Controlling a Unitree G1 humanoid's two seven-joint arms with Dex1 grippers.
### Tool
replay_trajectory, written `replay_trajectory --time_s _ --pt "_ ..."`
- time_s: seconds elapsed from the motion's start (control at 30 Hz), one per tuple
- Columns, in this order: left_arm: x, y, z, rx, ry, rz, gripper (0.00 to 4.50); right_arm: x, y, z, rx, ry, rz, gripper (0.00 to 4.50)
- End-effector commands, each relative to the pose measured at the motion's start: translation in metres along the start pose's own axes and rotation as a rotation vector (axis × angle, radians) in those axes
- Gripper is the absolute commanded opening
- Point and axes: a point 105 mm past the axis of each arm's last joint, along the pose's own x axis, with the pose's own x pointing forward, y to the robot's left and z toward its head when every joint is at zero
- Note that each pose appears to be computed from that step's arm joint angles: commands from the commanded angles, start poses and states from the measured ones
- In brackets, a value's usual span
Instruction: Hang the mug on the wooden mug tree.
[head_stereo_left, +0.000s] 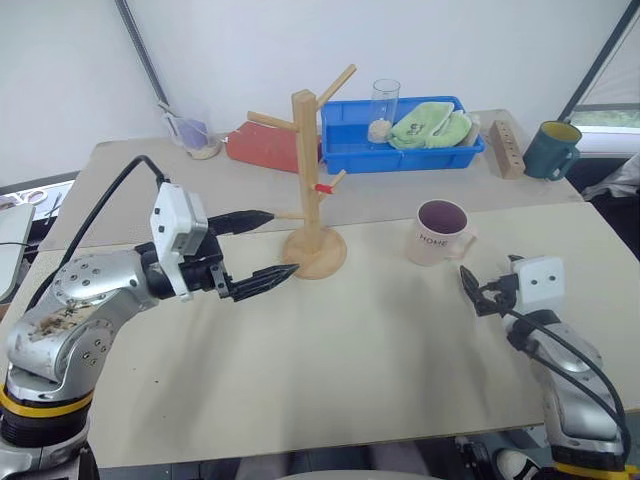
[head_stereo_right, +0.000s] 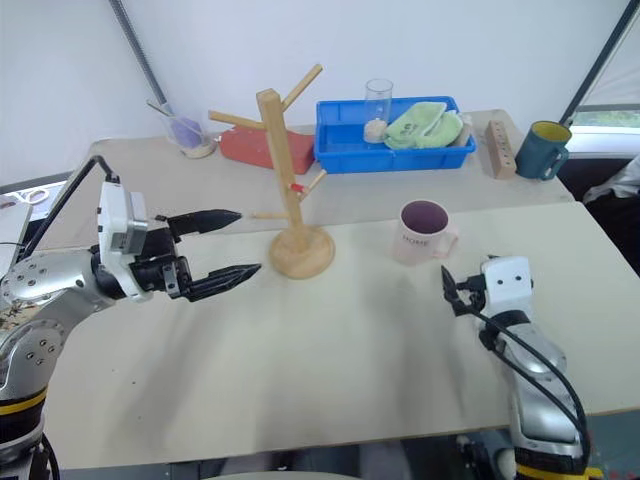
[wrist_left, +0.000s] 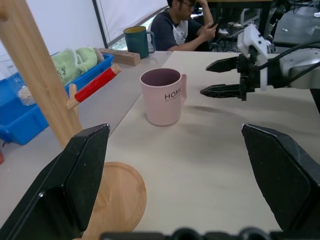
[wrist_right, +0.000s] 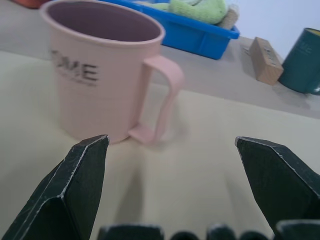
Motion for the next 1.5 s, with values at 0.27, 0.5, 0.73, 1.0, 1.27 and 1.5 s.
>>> replay_trajectory --time_s 0.27,0.5,0.73,1.0,1.27,1.5 --pt "0.007 -0.001 0.012 0.011 -0.053 -0.013 4.50 0.017 0.004 0.000 0.040 0.010 -0.092 4.48" --pt "0.005 0.000 0.010 0.007 -0.040 0.007 4.50 0.021 0.000 -0.006 0.031 0.020 -0.125 4.48" --pt "0.003 -0.001 0.008 0.001 -0.031 0.014 4.50 0.029 0.001 -0.005 0.046 -0.001 -0.144 4.48" --pt "0.002 0.002 0.008 0.003 -0.026 0.018 4.50 0.041 -0.004 -0.011 0.058 0.001 -0.179 4.48" --pt "0.000 0.003 0.009 0.007 -0.021 0.018 4.50 0.053 -0.013 -0.014 0.044 -0.010 -0.222 4.48" --pt "0.000 0.003 0.009 0.009 -0.016 0.025 4.50 0.065 -0.002 -0.011 0.074 -0.036 -0.174 3.92"
